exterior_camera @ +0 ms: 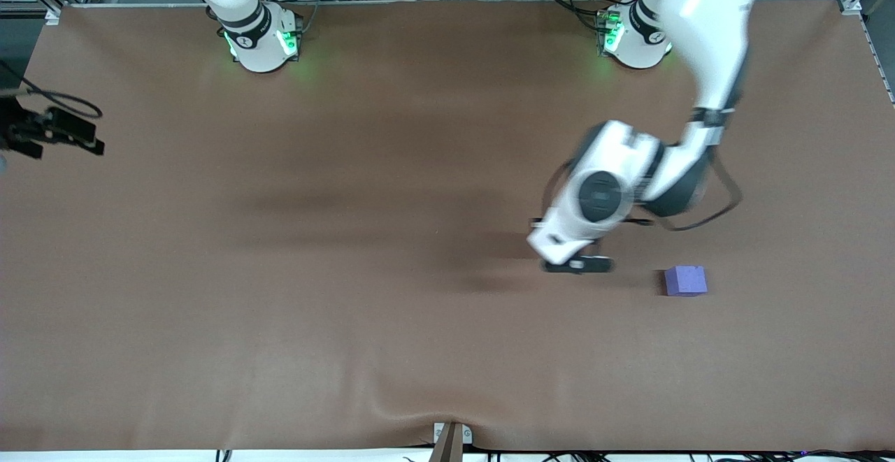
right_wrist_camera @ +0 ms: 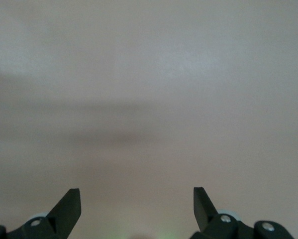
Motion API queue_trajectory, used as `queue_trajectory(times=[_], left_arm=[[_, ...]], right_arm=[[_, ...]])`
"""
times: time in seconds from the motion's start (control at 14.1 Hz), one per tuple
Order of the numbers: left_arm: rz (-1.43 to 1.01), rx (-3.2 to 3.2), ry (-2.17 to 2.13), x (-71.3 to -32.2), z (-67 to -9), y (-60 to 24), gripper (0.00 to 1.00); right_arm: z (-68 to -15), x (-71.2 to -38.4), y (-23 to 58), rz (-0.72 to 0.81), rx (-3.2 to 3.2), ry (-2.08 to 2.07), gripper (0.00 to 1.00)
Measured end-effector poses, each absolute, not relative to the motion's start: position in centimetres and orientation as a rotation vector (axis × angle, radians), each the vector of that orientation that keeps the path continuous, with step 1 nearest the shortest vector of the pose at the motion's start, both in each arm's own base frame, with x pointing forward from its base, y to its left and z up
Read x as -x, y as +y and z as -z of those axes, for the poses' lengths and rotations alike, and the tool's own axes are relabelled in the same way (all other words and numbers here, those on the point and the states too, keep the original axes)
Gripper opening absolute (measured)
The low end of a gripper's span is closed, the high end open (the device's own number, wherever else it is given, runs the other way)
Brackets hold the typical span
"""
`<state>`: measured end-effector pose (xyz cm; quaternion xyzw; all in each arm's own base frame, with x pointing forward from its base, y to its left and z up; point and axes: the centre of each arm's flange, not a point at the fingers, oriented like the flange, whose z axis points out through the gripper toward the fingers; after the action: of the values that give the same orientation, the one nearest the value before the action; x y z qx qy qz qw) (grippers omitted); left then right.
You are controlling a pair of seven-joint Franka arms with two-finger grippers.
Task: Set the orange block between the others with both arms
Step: 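Carry the orange cube with the left gripper toward the pink cube, then lower the orange cube between the pink and purple cubes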
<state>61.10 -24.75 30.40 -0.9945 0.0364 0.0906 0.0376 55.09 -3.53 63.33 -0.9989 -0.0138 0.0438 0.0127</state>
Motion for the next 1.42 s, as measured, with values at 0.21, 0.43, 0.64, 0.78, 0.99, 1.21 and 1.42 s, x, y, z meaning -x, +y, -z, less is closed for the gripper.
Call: queue_trajectory(times=[0.21, 0.43, 0.64, 0.78, 0.99, 1.21, 1.42], left_arm=[[-0.364, 3.064, 0.213, -62.2, -29.3, -12.6, 0.59], [-0.365, 3.067, 0.236, -61.9, -26.6, -5.4, 0.59], [-0.302, 3.091, 0.260, -60.8, -23.5, -0.7, 0.59], [-0.294, 3.099, 0.252, -60.4, -22.5, 0.1, 0.59], [-0.293, 3.103, 0.259, -60.4, -22.0, -0.2, 0.59], [-0.289, 3.108, 0.260, -60.4, -21.1, -0.2, 0.59], [-0.279, 3.117, 0.232, -60.5, -20.0, 0.5, 0.59]], right_arm=[[-63.5, -54.1, -4.2, -0.177, 3.110, -0.009, 1.00], [-63.7, -53.9, -4.4, -0.170, 3.111, 0.006, 1.00], [-64.5, -53.5, -4.4, -0.137, 3.115, 0.009, 1.00], [-65.2, -53.5, -4.4, -0.092, 3.119, 0.012, 1.00], [-65.7, -53.4, -4.6, -0.059, 3.121, 0.023, 1.00], [-65.8, -53.3, -4.6, -0.055, 3.122, 0.037, 1.00], [-66.3, -53.3, -4.6, -0.036, 3.123, 0.039, 1.00]])
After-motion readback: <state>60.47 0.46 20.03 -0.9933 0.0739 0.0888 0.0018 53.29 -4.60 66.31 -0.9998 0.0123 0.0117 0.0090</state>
